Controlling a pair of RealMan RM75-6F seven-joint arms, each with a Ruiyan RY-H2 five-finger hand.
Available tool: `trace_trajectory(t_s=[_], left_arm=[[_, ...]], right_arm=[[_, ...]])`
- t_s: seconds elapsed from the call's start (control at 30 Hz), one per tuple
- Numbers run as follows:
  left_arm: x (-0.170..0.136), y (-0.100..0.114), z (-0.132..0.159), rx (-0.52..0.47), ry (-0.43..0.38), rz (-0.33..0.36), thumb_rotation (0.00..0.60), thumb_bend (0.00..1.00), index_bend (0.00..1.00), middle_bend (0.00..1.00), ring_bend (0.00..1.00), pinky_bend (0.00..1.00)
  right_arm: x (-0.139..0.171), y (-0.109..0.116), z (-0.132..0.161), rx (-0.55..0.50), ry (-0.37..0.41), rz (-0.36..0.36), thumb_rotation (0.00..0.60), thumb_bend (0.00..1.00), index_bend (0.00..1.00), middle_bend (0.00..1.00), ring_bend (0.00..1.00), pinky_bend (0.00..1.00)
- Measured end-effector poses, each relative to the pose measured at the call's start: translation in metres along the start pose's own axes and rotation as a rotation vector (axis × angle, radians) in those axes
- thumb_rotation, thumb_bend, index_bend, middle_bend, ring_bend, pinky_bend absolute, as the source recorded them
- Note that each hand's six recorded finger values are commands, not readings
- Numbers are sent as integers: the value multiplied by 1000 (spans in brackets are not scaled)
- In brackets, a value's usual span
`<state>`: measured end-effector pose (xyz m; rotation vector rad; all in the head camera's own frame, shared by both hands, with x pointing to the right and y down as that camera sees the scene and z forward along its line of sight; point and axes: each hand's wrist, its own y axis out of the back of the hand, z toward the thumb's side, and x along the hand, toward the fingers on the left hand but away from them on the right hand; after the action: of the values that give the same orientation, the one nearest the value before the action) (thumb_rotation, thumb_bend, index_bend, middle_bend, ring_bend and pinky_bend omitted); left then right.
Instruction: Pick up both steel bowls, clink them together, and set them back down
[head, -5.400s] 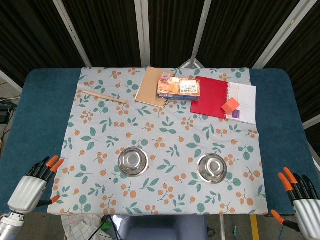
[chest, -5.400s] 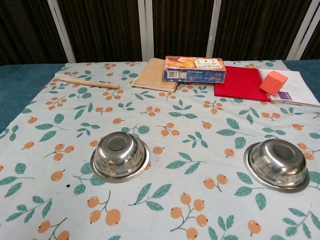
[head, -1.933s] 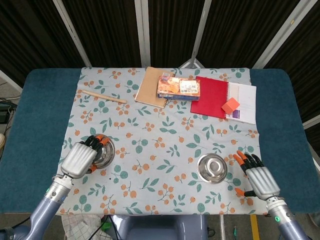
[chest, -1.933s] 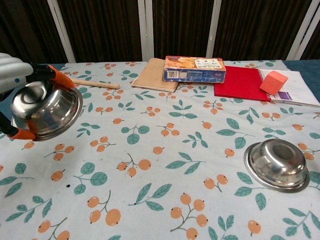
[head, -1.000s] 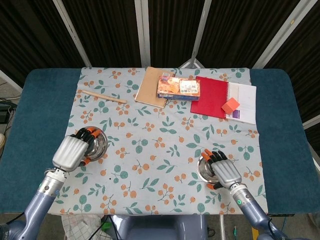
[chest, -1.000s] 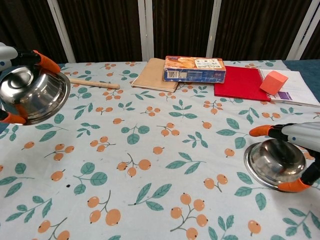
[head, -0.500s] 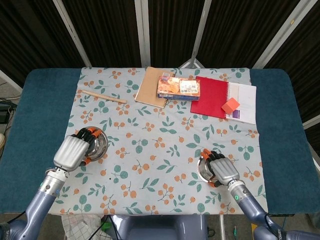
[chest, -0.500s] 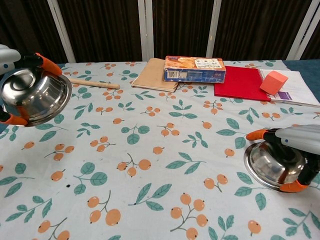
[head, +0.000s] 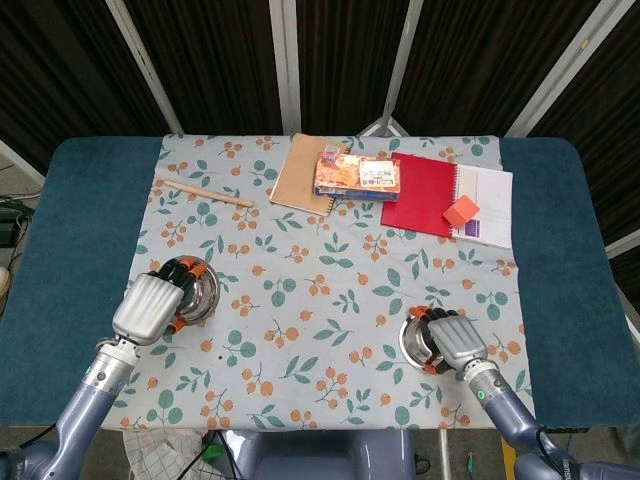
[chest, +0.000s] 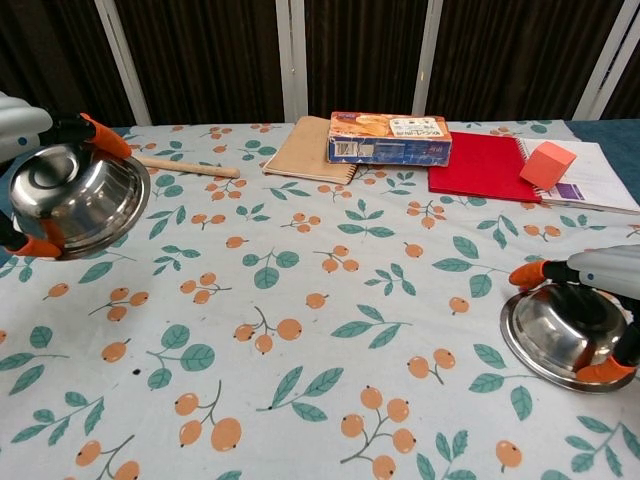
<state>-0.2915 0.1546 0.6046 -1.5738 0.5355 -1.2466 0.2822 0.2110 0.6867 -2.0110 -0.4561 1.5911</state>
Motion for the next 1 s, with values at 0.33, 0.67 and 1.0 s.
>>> trace_trajectory(t_s=[0.33,0.67,1.0], left_arm=[[1,-1,0,-1,3,-4,600,262,361,487,402,629],[1,-1,2,-7,-5,1,600,262,365,489,402,629],[5,9,10,-95,-79,127,600,261,378,493,402,629]], right_arm=[[-1,-2,-3,-2,-13,-1,600,245,505,500,530,721],[1,6,-2,-6,-22,-76,600,273,724,658,673,842],[15,33,-7,-143,0,-200,600,282,735,660,674,850]])
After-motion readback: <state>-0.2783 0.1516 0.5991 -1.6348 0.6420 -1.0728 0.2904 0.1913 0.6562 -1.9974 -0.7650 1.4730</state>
